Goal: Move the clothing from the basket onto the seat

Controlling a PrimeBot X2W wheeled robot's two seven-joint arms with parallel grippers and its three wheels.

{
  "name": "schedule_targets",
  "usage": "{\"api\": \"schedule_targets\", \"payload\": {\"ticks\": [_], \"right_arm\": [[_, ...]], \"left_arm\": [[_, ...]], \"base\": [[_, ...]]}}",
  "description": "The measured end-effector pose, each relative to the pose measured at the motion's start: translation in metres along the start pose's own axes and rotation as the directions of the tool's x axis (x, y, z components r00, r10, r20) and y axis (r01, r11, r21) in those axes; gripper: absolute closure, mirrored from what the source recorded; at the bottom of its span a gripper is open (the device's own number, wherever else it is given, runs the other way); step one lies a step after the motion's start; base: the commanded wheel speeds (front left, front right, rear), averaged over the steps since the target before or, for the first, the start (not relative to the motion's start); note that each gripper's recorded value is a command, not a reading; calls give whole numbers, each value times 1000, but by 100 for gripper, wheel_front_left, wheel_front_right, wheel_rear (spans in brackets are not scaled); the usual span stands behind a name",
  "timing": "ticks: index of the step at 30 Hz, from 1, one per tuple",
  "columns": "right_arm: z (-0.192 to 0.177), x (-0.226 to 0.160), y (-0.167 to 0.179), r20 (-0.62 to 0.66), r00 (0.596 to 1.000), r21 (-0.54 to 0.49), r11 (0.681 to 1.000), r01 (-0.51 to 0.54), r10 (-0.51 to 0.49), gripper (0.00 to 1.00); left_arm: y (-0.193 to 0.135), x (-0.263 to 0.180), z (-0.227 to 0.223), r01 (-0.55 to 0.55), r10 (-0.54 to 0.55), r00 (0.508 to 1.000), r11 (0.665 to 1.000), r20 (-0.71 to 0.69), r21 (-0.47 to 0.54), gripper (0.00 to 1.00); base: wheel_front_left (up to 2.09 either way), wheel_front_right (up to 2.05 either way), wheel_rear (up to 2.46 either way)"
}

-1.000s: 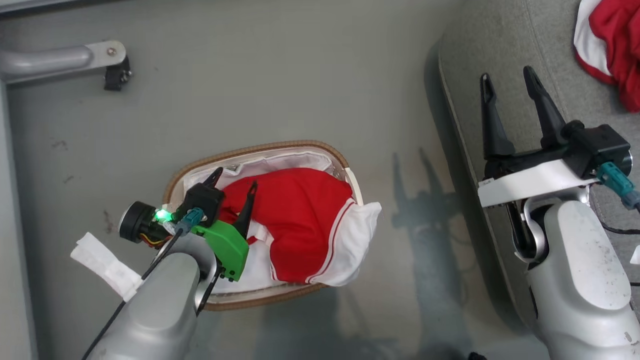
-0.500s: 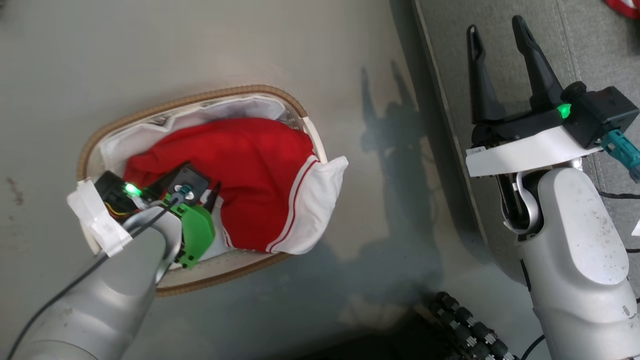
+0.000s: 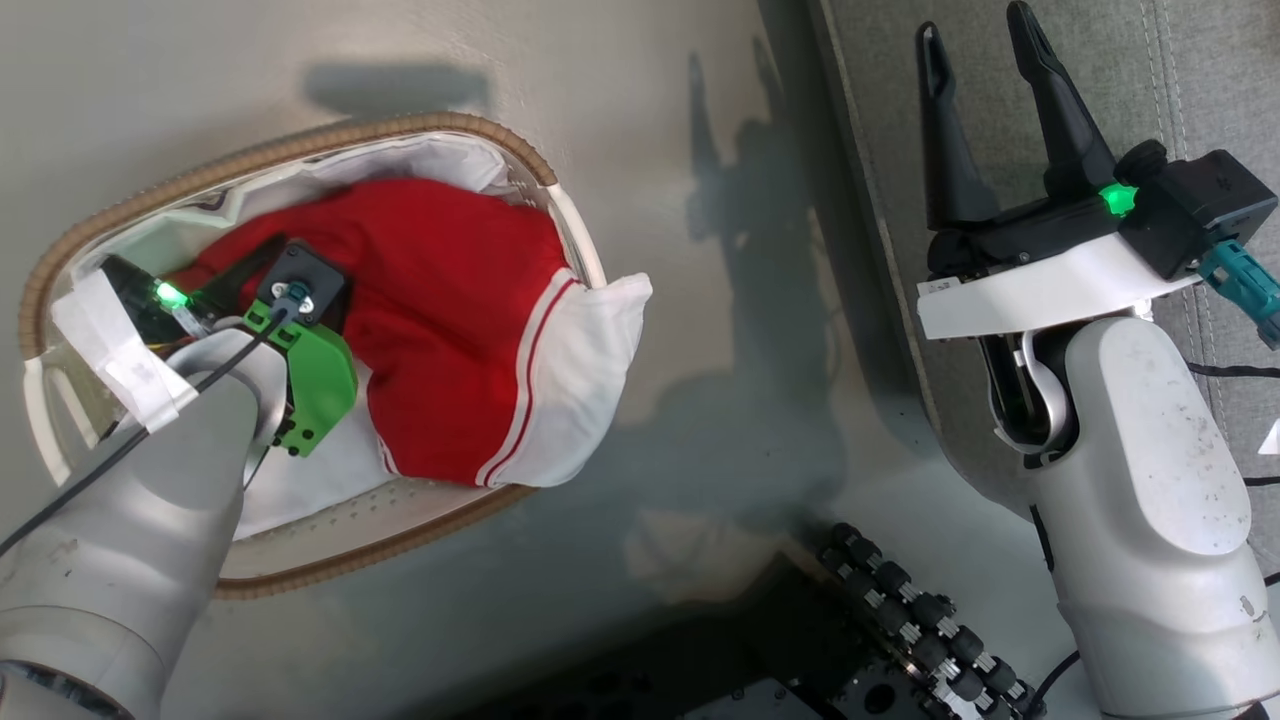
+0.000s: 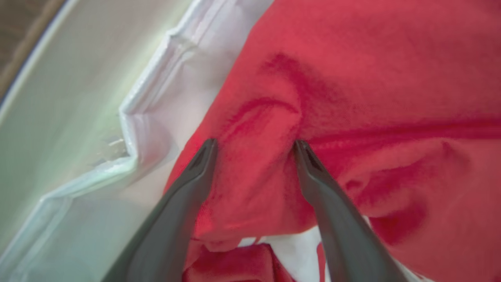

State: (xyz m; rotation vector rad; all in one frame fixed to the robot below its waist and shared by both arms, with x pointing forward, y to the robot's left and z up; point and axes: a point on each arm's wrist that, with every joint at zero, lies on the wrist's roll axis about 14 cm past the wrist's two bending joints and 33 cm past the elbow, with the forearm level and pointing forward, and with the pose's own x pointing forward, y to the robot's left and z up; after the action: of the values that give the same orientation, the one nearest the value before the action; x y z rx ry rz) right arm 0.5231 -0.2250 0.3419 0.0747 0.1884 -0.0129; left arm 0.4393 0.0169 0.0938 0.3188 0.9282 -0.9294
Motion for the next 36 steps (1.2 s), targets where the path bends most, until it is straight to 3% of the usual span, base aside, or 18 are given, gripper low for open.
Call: {"api": "schedule_targets", "payload": {"ticks": [3, 4, 5, 6, 7, 20, 28, 36], "right_arm": [[-6, -1, -1, -14, 1000, 1, 1000, 3, -3, 0], [-7, -1, -2, -18, 1000, 0, 1000, 3, -3, 0], [-8, -1, -2, -21, 1000, -1, 1000, 4, -4, 0], [-9, -1, -2, -23, 1000, -1, 1000, 4, -4, 0], [-9, -1, -2, -24, 1000, -1, 1000, 4, -4, 0], [-2, -5, -1, -20, 1000, -10, 1000, 5, -6, 0], [19, -17, 1, 9, 1000, -43, 999, 11, -10, 0], [43, -42, 7, 37, 999, -59, 998, 8, -6, 0]], "left_arm": [[-2, 6, -3, 4, -4, 1000, 1000, -13, -8, 0], [-4, 8, -5, 8, -9, 1000, 1000, -20, -16, 5], [-7, 9, -5, 13, -14, 1000, 1000, -21, -20, 55], [-9, 10, -5, 17, -18, 1000, 1000, -21, -22, 81], [-11, 10, -5, 20, -20, 999, 999, -26, -26, 100], [-28, -3, 18, 25, -20, 998, 995, 57, -97, 100], [-44, -33, 71, 42, -20, 978, 994, 208, -103, 100], [-48, -89, 130, 18, 16, 919, 996, 393, -84, 100]], "base": [[0, 0, 0], [0, 0, 0], [0, 0, 0], [0, 0, 0], [0, 0, 0], [0, 0, 0], [0, 0, 0], [0, 0, 0]]}}
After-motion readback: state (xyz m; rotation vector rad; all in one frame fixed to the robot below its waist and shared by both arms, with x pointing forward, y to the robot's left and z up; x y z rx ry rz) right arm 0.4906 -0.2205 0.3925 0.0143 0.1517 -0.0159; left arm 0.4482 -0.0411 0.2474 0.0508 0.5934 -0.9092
